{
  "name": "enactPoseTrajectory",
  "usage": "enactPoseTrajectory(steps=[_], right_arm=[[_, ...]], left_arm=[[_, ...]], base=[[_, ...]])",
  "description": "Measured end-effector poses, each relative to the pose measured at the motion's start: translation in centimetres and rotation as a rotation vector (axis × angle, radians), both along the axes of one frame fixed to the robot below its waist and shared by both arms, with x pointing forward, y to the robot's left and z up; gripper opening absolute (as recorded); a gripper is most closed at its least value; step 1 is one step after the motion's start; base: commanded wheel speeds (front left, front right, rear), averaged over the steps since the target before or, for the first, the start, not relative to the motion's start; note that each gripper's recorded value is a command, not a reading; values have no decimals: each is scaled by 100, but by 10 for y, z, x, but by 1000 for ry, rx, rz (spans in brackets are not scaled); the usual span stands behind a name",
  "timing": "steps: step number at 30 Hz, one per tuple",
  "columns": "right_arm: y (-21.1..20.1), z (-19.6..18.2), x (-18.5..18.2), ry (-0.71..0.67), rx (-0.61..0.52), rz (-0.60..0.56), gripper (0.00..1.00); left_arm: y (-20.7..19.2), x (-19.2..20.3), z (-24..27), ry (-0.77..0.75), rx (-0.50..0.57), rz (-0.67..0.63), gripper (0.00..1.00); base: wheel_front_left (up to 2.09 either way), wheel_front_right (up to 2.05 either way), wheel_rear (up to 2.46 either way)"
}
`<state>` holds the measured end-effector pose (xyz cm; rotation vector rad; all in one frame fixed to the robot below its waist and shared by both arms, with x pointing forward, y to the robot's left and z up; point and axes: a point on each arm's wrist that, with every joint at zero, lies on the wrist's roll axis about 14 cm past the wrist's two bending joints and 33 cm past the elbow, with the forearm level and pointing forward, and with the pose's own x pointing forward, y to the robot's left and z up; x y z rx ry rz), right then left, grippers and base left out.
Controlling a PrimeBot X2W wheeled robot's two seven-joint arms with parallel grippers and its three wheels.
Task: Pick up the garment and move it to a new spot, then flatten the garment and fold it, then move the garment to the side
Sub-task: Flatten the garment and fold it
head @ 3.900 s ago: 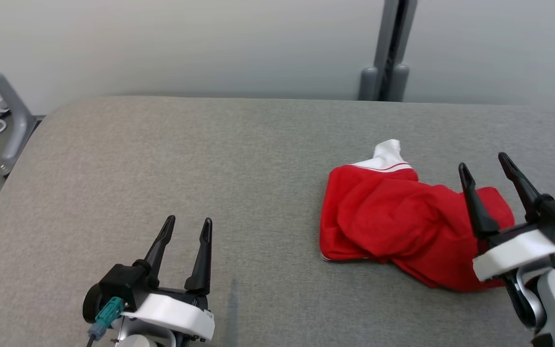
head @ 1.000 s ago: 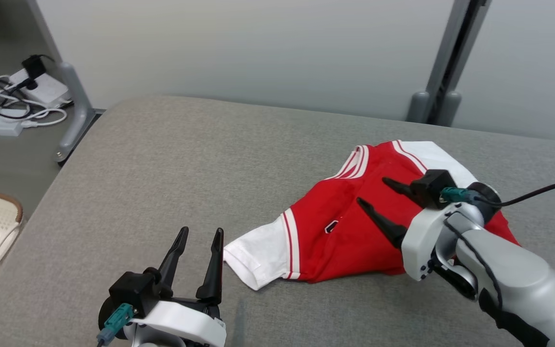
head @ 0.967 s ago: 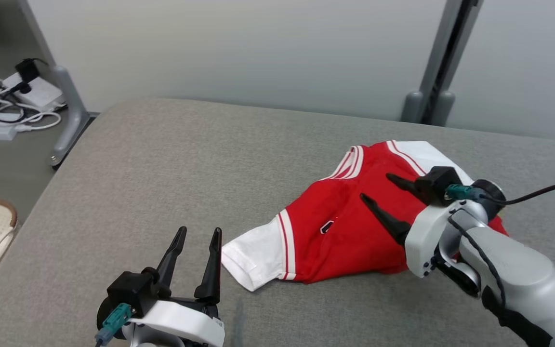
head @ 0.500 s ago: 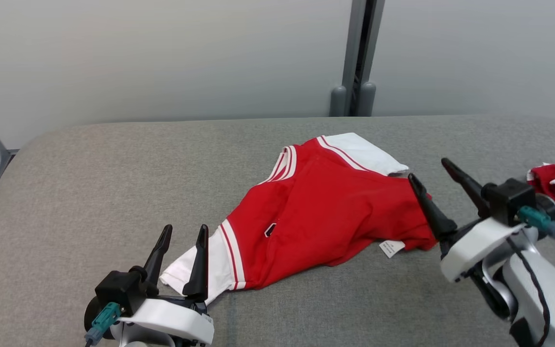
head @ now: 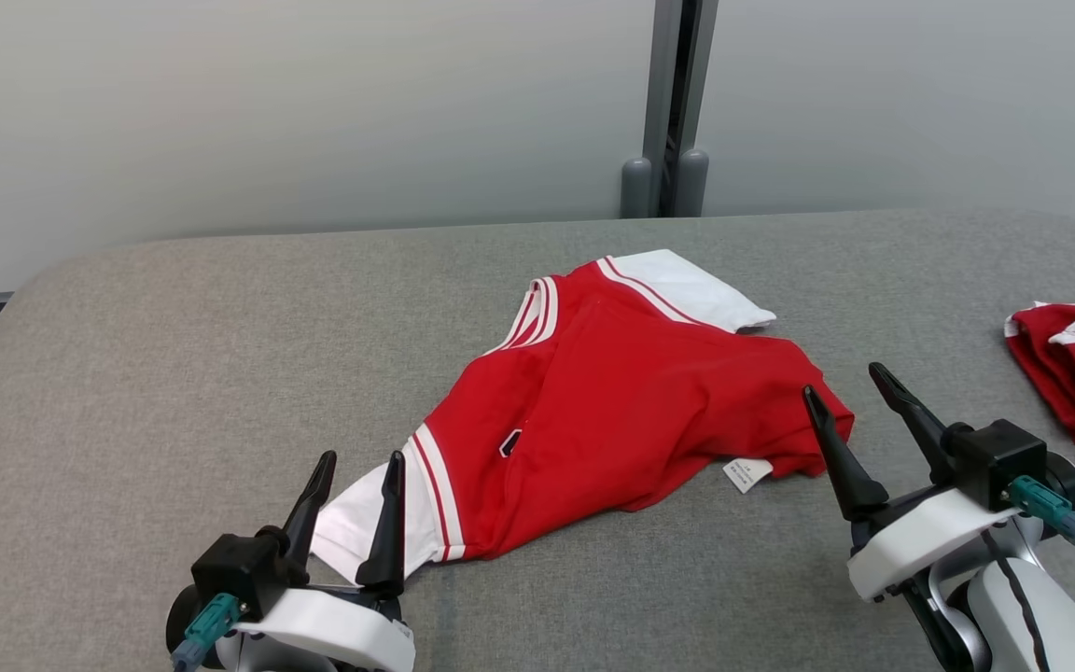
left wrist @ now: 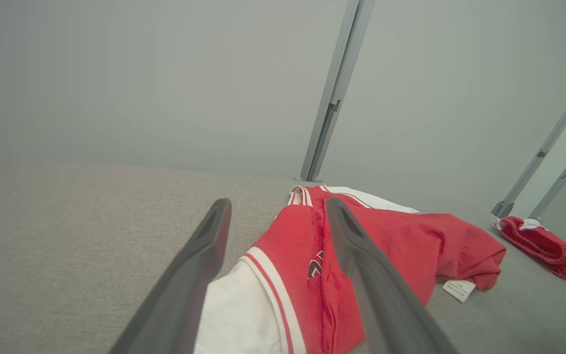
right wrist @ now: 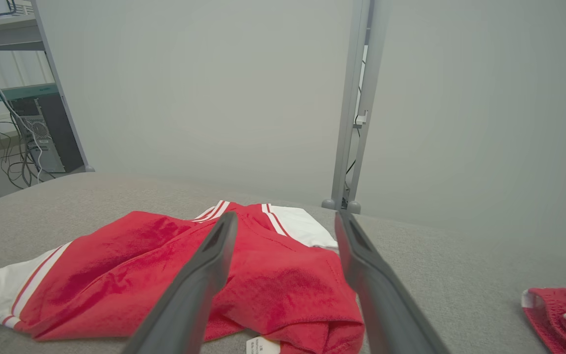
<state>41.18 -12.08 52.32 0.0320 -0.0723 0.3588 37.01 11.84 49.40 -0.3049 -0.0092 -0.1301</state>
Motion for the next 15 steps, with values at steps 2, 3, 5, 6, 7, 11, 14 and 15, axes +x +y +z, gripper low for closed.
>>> enactPoseTrajectory(steps=[2,3,5,6,7,11,14,15], right_arm=[[2,-3,2,6,-8,6,100],[5,-4,3,9,-14,16,100],[9,-3,9,5,-29,34,100],[12,-1,14,-1,-37,43,100],[14,0,20,-3,-49,53,100],[27,-7,47,22,-105,102,100],[40,-16,69,58,-137,142,100],[44,-20,76,77,-147,154,100]], left_arm=[[-1,0,-1,4,1,-3,100],[-1,-1,-2,6,1,-4,100],[-2,0,-4,12,1,-6,100],[-2,1,-5,15,2,-7,100],[-3,3,-6,17,2,-10,100],[-4,10,-11,32,3,-15,100],[-2,15,-16,46,6,-12,100],[-1,16,-17,49,7,-11,100]], base=[[0,0,0],[0,0,0],[0,0,0],[0,0,0],[0,0,0],[0,0,0],[0,0,0],[0,0,0]])
